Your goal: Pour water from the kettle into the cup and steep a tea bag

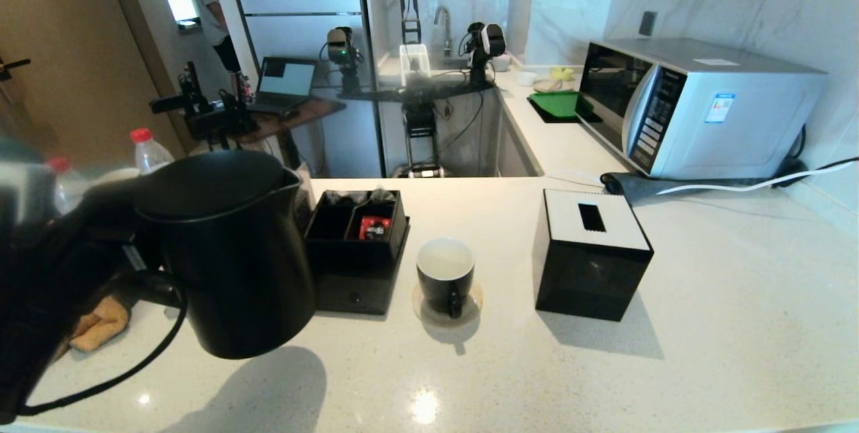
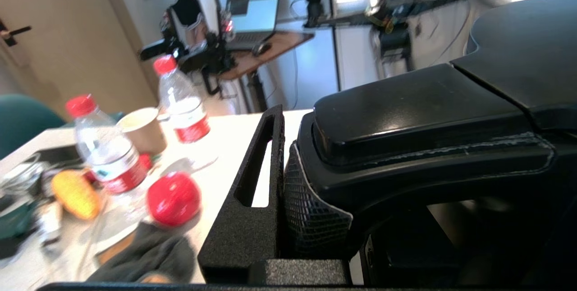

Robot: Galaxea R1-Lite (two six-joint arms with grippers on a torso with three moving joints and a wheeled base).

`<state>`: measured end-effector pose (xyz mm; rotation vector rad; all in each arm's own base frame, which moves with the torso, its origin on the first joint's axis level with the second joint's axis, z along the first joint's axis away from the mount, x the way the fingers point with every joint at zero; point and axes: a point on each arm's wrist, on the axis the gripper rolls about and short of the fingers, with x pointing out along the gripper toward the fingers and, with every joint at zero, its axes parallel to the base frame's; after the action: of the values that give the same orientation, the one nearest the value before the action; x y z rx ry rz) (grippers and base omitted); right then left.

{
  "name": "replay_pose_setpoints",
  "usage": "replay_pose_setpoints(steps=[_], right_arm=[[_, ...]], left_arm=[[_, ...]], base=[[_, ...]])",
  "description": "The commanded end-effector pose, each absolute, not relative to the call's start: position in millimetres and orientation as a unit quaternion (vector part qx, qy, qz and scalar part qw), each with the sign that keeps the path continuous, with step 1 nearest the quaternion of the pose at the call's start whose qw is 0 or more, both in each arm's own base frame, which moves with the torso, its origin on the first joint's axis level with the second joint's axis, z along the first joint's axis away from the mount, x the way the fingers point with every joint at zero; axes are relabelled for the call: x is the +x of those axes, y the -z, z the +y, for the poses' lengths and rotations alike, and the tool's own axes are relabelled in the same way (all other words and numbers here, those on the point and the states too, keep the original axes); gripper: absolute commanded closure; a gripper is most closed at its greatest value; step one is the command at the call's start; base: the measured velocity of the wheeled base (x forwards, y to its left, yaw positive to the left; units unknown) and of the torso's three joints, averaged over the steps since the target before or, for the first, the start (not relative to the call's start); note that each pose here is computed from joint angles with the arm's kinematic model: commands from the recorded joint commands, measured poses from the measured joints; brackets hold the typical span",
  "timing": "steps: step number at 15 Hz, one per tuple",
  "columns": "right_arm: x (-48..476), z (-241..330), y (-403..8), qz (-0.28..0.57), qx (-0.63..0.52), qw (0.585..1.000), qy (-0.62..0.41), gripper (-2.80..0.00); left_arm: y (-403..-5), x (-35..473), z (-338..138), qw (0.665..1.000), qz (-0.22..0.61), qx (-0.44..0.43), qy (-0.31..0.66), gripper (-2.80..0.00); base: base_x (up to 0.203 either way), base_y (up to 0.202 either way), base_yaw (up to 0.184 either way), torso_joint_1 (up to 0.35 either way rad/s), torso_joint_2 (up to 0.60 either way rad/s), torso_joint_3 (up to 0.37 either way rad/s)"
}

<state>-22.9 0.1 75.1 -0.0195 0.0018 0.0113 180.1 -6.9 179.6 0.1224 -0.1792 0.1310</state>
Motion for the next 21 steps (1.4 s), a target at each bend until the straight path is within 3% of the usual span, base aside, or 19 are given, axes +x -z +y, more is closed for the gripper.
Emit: replay_pose_setpoints(steps=[1,21], right_arm=[[-23,0,-75,0.001,-0.01,1.0,-0.006,0.0],[-23,0,-75,0.001,-0.01,1.0,-0.006,0.0]], left_arm=[[-180,182,-23,0.994,-0.081,0.058,-0.043,0.0],[-182,234,-77,0.988,-0.024,0.149,0.009,0.0]], base=[[0.0,0.0,0.0,0.0,0.0,0.0],[0.0,0.0,0.0,0.0,0.0,0.0]])
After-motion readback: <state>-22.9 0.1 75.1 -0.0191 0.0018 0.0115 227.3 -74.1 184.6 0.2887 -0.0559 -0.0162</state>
